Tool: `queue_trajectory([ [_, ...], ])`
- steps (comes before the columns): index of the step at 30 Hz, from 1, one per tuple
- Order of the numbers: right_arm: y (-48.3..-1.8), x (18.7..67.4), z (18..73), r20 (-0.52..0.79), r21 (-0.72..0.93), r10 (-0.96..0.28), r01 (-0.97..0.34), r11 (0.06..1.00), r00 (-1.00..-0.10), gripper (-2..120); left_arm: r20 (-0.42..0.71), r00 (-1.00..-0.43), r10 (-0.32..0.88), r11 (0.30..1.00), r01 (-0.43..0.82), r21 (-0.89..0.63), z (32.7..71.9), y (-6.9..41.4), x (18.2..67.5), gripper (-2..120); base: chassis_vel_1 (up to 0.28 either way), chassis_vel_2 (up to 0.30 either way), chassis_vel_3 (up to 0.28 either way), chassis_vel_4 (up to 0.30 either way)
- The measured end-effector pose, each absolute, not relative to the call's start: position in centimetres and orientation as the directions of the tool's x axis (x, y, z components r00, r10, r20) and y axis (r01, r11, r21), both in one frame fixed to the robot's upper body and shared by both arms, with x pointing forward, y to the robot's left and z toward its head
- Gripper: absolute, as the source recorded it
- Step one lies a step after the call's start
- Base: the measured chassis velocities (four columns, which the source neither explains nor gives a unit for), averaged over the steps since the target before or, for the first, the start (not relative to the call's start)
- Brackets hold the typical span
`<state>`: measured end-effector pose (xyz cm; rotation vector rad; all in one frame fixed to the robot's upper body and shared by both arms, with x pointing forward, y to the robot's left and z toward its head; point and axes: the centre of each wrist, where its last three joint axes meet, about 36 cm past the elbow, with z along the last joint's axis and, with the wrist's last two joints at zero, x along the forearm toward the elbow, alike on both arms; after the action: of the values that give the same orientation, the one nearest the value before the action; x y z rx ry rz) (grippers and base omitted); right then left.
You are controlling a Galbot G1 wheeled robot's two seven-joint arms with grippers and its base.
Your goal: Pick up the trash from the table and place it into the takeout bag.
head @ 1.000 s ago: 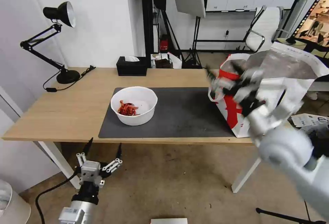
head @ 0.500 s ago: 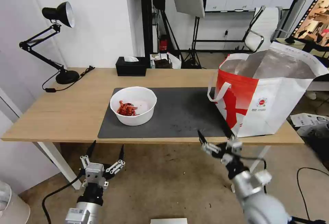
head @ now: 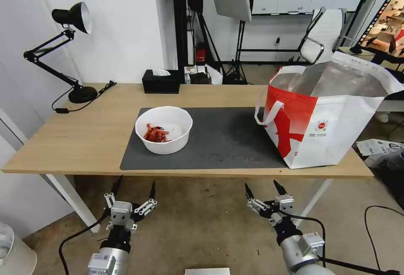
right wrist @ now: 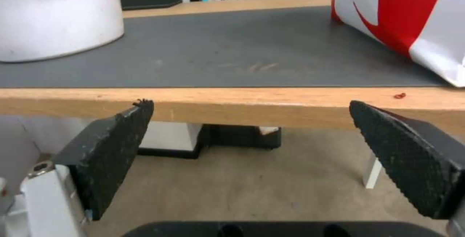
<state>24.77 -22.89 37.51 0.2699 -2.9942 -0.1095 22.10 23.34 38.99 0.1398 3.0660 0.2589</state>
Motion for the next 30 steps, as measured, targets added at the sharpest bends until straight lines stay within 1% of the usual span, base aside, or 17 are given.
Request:
queue_trajectory([
  [5, -22.9, 24.8, 37.5, 0.126, 0.084, -0.183, -0.173, 0.981, -0.975, 100, -0.048, -0.995, 0.092, 0.983, 0.083, 0.162, 38.7, 23.3, 22.2, 100, 0.0, 0.0, 0.0, 0.0],
  [9, -22.9, 24.9, 37.5, 0.126, 0.085, -0.183, -0.173, 0.981, -0.975, 100, -0.059, -0.994, 0.09, 0.986, 0.08, 0.148, 39.5, 23.6, 23.0, 100, 0.0, 0.0, 0.0, 0.0],
  [11, -22.9, 24.9, 37.6, 0.125, 0.085, -0.183, -0.173, 0.981, -0.975, 100, -0.063, -0.995, 0.073, 0.989, 0.064, 0.131, 40.7, 24.0, 24.0, 100, 0.0, 0.0, 0.0, 0.0],
  [12, -22.9, 24.9, 37.6, 0.125, 0.085, -0.183, -0.173, 0.981, -0.975, 100, -0.068, -0.997, 0.045, 0.994, 0.038, 0.105, 42.5, 24.4, 25.3, 100, 0.0, 0.0, 0.0, 0.0],
  [14, -22.9, 24.9, 37.6, 0.125, 0.085, -0.183, -0.174, 0.981, -0.975, 100, -0.07, -0.997, 0.038, 0.995, 0.032, 0.096, 43.0, 24.6, 25.8, 100, 0.0, 0.0, 0.0, 0.0],
  [16, -22.9, 24.9, 37.6, 0.125, 0.085, -0.183, -0.173, 0.981, -0.975, 100, -0.056, -0.998, 0.02, 0.999, 0.018, 0.036, 46.2, 25.7, 28.6, 100, 0.0, 0.0, 0.0, 0.0],
  [17, -22.9, 24.9, 37.6, 0.125, 0.085, -0.183, -0.173, 0.981, -0.975, 100, -0.056, -0.998, 0.02, 0.999, 0.018, 0.036, 46.2, 25.7, 28.6, 100, 0.0, 0.0, 0.0, 0.0],
  [18, -22.9, 24.9, 37.6, 0.125, 0.085, -0.183, -0.174, 0.981, -0.975, 100, -0.047, -0.999, 0.022, 1.0, 0.021, 0.016, 47.4, 26.1, 29.6, 100, 0.0, 0.0, 0.0, 0.0],
  [19, -22.9, 24.9, 37.6, 0.125, 0.085, -0.183, -0.174, 0.981, -0.975, 100, -0.015, -0.999, 0.042, 0.999, 0.042, -0.014, 49.5, 27.1, 31.4, 100, 0.0, 0.0, 0.0, 0.0],
  [20, -22.9, 24.9, 37.6, 0.125, 0.085, -0.183, -0.174, 0.981, -0.975, 100, 0.002, -0.998, 0.055, 0.998, 0.055, -0.024, 50.3, 27.5, 32.0, 100, 0.0, 0.0, 0.0, 0.0],
  [21, -22.9, 24.9, 37.6, 0.125, 0.085, -0.183, -0.174, 0.981, -0.975, 100, 0.002, -0.998, 0.055, 0.998, 0.055, -0.024, 50.3, 27.5, 32.0, 100, 0.0, 0.0, 0.0, 0.0],
  [22, -22.9, 24.9, 37.6, 0.125, 0.085, -0.184, -0.174, 0.981, -0.975, 100, 0.036, -0.996, 0.078, 0.996, 0.076, -0.043, 51.7, 28.2, 33.2, 100, 0.0, 0.0, 0.0, 0.0],
  [24, -22.9, 24.9, 37.6, 0.125, 0.085, -0.184, -0.174, 0.981, -0.975, 100, 0.057, -0.994, 0.089, 0.995, 0.086, -0.054, 52.2, 28.6, 33.8, 100, 0.0, 0.0, 0.0, 0.0],
  [26, -22.9, 24.9, 37.6, 0.124, 0.085, -0.184, -0.174, 0.981, -0.975, 100, 0.158, -0.976, 0.147, 0.985, 0.13, -0.113, 54.8, 30.8, 37.4, 100, 0.0, 0.0, 0.0, 0.0],
  [27, -22.9, 24.9, 37.6, 0.124, 0.085, -0.184, -0.174, 0.981, -0.975, 100, 0.158, -0.976, 0.147, 0.985, 0.13, -0.113, 54.8, 30.8, 37.4, 100, 0.0, 0.0, 0.0, 0.0],
  [30, -22.9, 24.9, 37.6, 0.124, 0.085, -0.184, -0.174, 0.981, -0.975, 100, 0.283, -0.938, 0.198, 0.971, 0.148, -0.188, 56.7, 32.5, 41.2, 100, 0.0, 0.0, 0.0, 0.0],
])
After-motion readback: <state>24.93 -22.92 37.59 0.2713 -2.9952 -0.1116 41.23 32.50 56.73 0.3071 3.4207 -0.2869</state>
